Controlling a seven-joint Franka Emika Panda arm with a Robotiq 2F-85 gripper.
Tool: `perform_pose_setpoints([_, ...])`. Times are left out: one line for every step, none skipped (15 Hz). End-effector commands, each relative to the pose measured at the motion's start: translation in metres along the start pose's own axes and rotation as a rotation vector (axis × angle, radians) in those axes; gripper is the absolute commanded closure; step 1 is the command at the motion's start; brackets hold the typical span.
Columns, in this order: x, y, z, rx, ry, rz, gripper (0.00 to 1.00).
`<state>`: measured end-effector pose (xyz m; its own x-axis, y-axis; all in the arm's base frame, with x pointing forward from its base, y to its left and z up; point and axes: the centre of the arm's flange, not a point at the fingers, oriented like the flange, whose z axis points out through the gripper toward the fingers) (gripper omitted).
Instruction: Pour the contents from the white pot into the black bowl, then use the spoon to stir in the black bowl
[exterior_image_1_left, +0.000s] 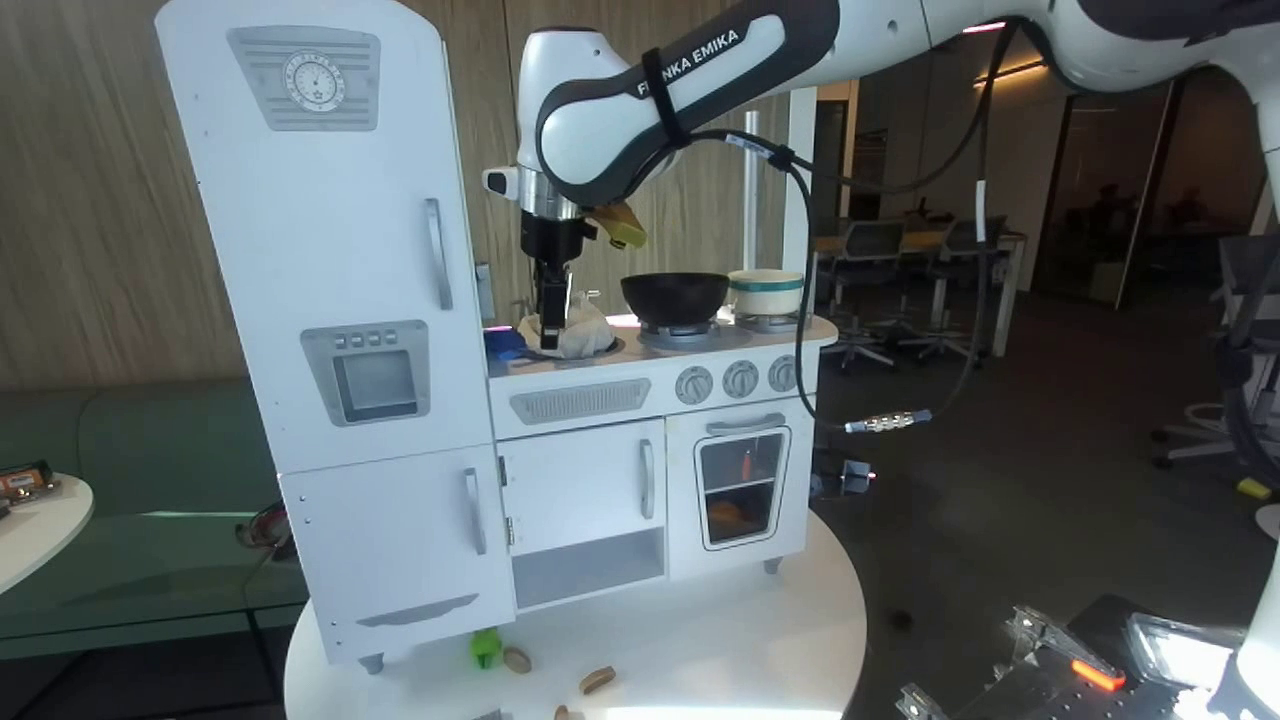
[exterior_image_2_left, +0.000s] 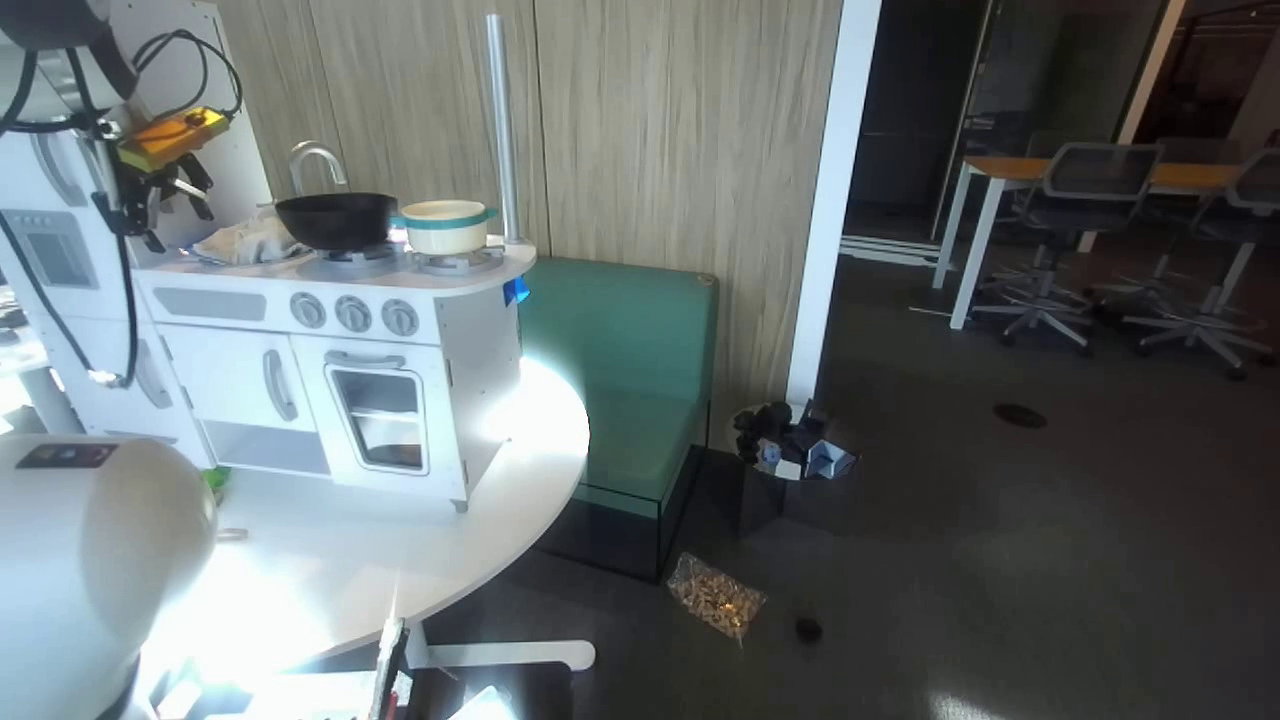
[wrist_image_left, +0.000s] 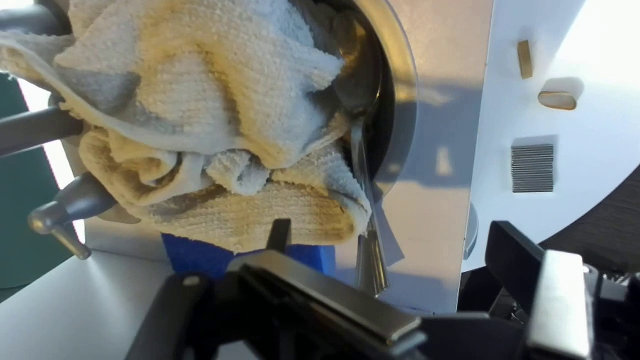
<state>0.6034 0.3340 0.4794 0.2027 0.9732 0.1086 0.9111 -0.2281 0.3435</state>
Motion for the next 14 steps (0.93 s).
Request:
perform_pose_setpoints([0.023,0.026,0.011,0.010,0.058,-0.031,0.00])
perform_pose_setpoints([0.026,0.027,0.015,0.020,0.067,-0.039,0.00])
perform_pose_setpoints([0.029,0.027,0.019,0.040,0.071,-0.037,0.00])
perform_pose_setpoints([0.031,0.026,0.022,0.056,0.076,-0.036,0.00])
perform_pose_setpoints([0.032,0.025,0.023,0.068,0.085,-0.029,0.00])
perform_pose_setpoints([0.032,0.024,0.023,0.076,0.097,-0.019,0.00])
perform_pose_setpoints([0.032,0.024,0.024,0.080,0.102,-0.010,0.00])
perform_pose_setpoints([0.031,0.024,0.025,0.084,0.106,-0.008,0.00])
perform_pose_setpoints([0.030,0.026,0.027,0.086,0.110,0.003,0.00])
perform_pose_setpoints([0.029,0.028,0.028,0.092,0.112,0.015,0.00])
perform_pose_setpoints([0.029,0.029,0.028,0.101,0.117,0.018,0.25])
perform_pose_setpoints([0.029,0.029,0.028,0.100,0.119,0.025,0.26])
perform_pose_setpoints([0.029,0.029,0.027,0.098,0.120,0.028,0.35])
perform_pose_setpoints([0.028,0.028,0.027,0.096,0.121,0.030,0.42])
